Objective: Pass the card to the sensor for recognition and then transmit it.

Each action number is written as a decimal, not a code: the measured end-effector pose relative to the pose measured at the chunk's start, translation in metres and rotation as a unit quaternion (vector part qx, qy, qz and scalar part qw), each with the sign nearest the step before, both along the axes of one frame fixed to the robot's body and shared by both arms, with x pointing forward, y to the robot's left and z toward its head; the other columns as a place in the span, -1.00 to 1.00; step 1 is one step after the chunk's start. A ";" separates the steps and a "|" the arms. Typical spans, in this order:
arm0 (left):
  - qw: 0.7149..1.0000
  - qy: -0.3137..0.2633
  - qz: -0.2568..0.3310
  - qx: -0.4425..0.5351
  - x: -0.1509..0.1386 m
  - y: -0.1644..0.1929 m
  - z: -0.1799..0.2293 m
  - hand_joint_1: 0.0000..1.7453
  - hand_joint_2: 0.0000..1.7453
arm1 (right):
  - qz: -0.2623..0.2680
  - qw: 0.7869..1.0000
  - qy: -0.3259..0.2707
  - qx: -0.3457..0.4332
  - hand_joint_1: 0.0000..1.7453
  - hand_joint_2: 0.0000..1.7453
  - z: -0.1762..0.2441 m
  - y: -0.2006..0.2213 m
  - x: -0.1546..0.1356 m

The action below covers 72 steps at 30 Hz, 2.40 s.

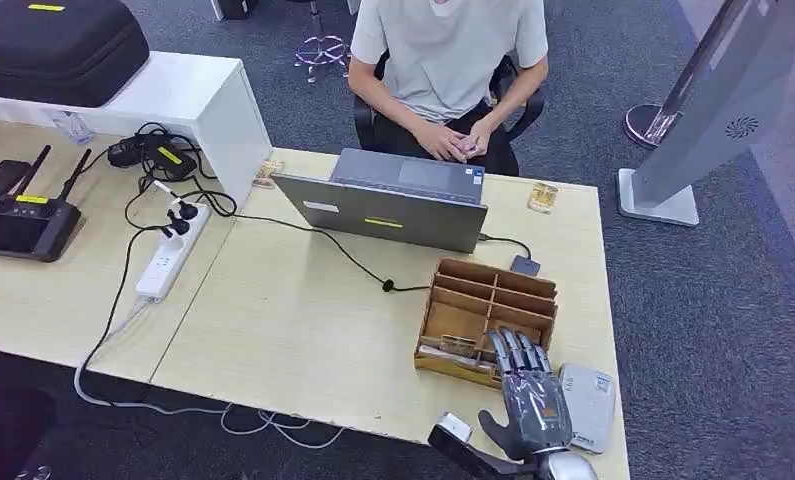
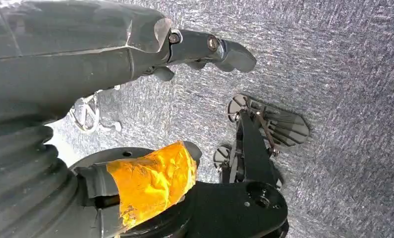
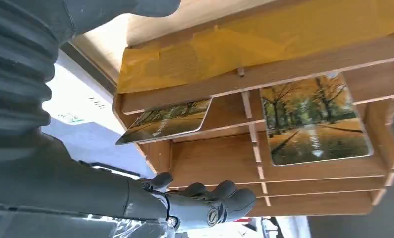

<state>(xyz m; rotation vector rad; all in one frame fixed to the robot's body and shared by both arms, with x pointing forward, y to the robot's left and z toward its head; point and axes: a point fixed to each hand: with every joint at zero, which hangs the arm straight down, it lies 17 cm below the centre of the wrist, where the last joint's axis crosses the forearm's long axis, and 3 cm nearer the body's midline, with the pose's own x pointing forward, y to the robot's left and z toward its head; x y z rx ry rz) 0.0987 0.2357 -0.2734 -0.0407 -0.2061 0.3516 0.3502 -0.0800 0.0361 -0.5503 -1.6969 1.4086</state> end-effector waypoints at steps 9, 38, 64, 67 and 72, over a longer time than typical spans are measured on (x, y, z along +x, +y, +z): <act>1.000 0.000 -0.007 0.001 0.000 -0.001 0.000 -1.00 1.00 | -0.046 0.999 0.004 -0.009 -1.00 1.00 -0.009 -0.028 0.024; 1.000 0.001 -0.018 0.001 -0.001 -0.002 0.000 -1.00 1.00 | -0.090 0.996 -0.023 0.017 1.00 1.00 0.012 -0.046 0.039; 0.999 -0.015 -0.035 0.022 0.003 0.012 0.000 -1.00 1.00 | -0.111 0.974 -0.005 0.199 1.00 1.00 0.113 -0.058 0.114; 0.999 -0.016 -0.042 0.023 0.003 0.014 0.000 -1.00 1.00 | -0.117 0.965 -0.003 0.236 1.00 1.00 0.140 -0.064 0.134; 0.998 -0.018 -0.060 0.025 0.004 0.017 0.000 -1.00 1.00 | -0.160 0.953 -0.030 0.255 1.00 1.00 0.193 -0.081 0.181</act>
